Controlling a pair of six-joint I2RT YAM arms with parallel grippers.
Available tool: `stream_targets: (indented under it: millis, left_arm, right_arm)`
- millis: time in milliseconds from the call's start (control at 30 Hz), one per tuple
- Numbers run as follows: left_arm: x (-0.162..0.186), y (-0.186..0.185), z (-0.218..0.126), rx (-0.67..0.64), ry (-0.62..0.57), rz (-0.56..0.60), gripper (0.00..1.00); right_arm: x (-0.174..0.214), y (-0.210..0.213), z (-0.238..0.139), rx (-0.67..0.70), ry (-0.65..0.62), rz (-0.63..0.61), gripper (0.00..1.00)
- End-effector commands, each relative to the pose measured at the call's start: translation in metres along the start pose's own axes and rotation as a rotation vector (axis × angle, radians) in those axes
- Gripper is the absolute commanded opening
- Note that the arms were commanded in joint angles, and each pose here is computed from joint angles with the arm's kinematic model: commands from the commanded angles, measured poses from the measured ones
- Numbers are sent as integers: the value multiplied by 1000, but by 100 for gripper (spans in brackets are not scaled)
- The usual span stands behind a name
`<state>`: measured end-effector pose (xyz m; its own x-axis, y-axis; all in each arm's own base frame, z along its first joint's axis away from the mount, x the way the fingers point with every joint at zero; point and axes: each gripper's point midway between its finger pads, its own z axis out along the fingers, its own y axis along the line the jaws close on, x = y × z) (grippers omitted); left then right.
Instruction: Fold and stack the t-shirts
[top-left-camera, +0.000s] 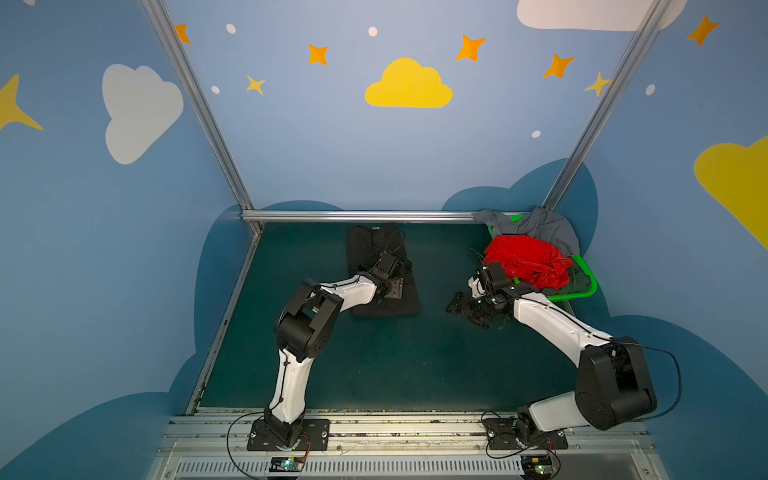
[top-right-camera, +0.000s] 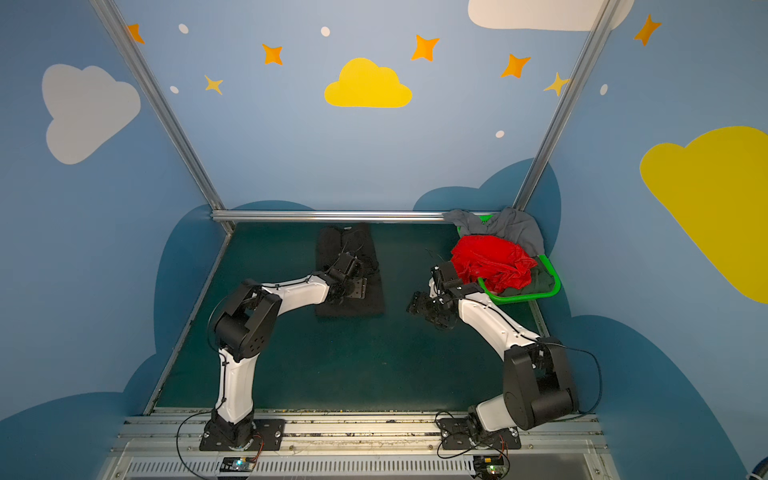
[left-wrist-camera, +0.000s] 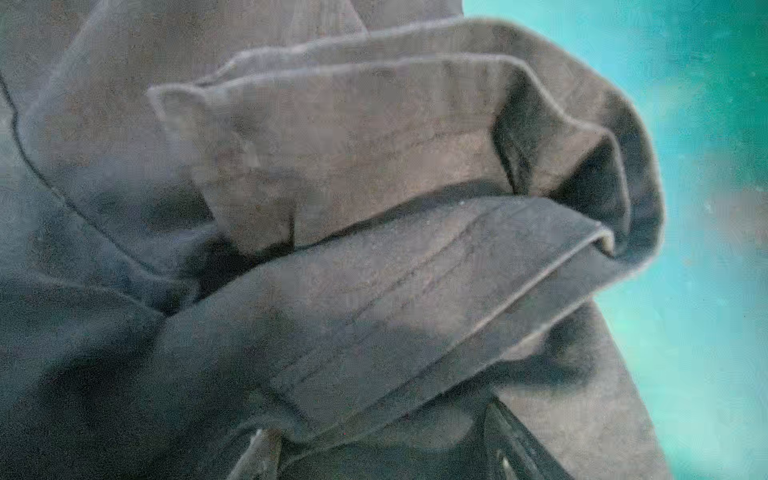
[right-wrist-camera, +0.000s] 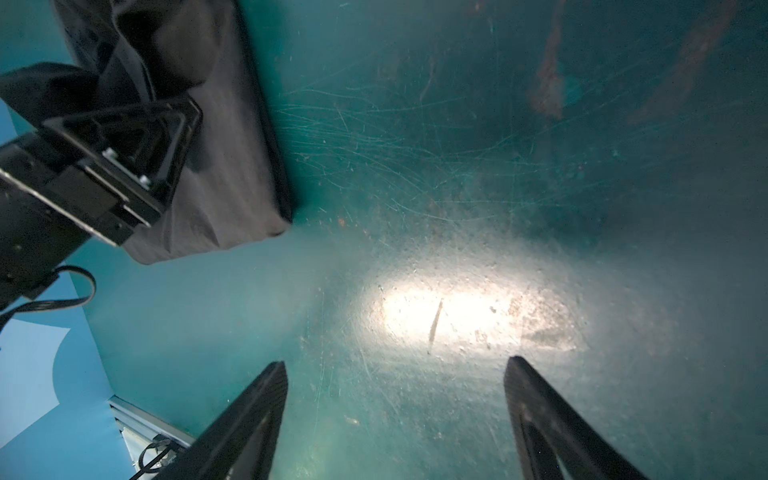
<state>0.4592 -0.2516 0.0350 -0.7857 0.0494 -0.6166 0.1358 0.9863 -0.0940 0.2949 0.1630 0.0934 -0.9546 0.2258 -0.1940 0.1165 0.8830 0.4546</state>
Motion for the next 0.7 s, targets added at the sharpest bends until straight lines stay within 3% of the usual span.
stream_targets:
  millis: [0,667]
  left_arm:
    - [-12,5,2,-40,-26,24,76]
    - [-34,19,5,-95,-63,13,75]
  right_arm:
    - [2,-5,1,21,8,17,80]
    - [3,-8,2,35,13,24,80]
